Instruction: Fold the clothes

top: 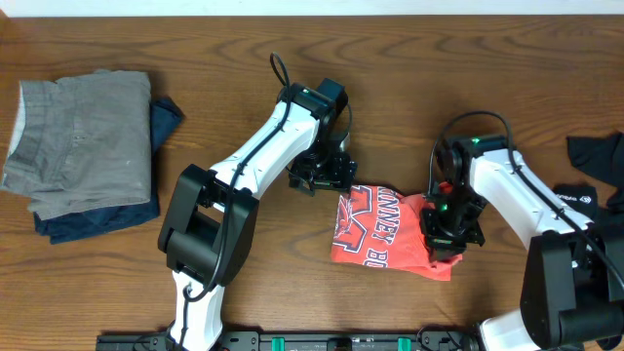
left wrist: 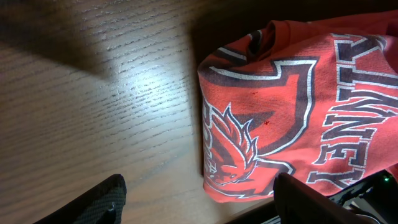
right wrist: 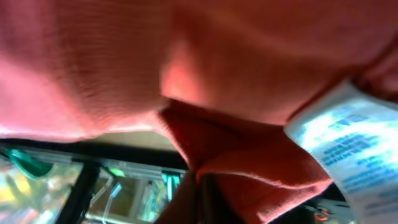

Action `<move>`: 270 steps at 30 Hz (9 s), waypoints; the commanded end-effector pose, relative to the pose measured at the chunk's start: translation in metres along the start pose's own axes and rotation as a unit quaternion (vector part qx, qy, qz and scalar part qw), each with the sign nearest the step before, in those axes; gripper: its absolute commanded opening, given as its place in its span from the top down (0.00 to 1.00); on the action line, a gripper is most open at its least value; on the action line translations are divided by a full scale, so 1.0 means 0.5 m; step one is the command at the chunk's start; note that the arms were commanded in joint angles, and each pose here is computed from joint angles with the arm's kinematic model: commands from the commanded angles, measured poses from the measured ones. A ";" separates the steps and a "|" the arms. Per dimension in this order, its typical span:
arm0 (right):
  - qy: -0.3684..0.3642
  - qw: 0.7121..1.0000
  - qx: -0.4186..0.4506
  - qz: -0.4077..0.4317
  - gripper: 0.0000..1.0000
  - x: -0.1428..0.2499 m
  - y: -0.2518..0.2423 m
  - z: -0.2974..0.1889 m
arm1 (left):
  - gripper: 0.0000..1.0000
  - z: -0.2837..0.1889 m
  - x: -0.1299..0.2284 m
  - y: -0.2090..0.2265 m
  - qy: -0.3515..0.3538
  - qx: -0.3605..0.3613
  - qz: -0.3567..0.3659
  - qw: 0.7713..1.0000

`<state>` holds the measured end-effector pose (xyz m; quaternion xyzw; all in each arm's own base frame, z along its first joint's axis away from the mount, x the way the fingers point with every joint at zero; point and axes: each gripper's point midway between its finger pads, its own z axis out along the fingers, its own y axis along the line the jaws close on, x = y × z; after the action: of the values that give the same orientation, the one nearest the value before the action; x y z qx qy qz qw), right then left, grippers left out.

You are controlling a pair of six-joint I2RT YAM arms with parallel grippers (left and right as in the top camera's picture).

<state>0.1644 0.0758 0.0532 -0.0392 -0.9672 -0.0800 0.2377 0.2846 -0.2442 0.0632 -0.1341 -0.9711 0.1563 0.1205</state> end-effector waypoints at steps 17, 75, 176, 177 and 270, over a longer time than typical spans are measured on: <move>-0.087 0.939 0.158 0.292 0.96 -0.022 -0.148 -0.029 | 0.23 0.011 0.005 0.006 0.010 -0.003 0.005 1.000; -0.233 0.934 -0.023 0.270 0.86 -0.096 -0.131 0.074 | 0.25 0.105 0.049 0.057 0.110 -0.072 0.033 0.991; -0.317 0.932 0.012 0.176 0.45 -0.074 -0.162 -0.231 | 0.94 -0.668 -0.091 0.641 -0.535 -0.074 -0.170 0.824; -0.317 0.932 0.012 0.176 0.45 -0.073 -0.162 -0.231 | 0.94 -0.672 -0.084 0.654 -0.538 -0.077 -0.176 0.821; -0.301 0.938 -0.047 0.168 0.08 -0.065 -0.120 -0.223 | 0.02 -0.309 0.157 0.289 -0.041 -0.107 -0.152 0.982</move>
<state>0.2404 -0.0004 0.1042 -0.2280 -0.9711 -0.0696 -0.0135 0.2949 -0.0528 0.1598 0.0077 -0.9937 0.0461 0.1018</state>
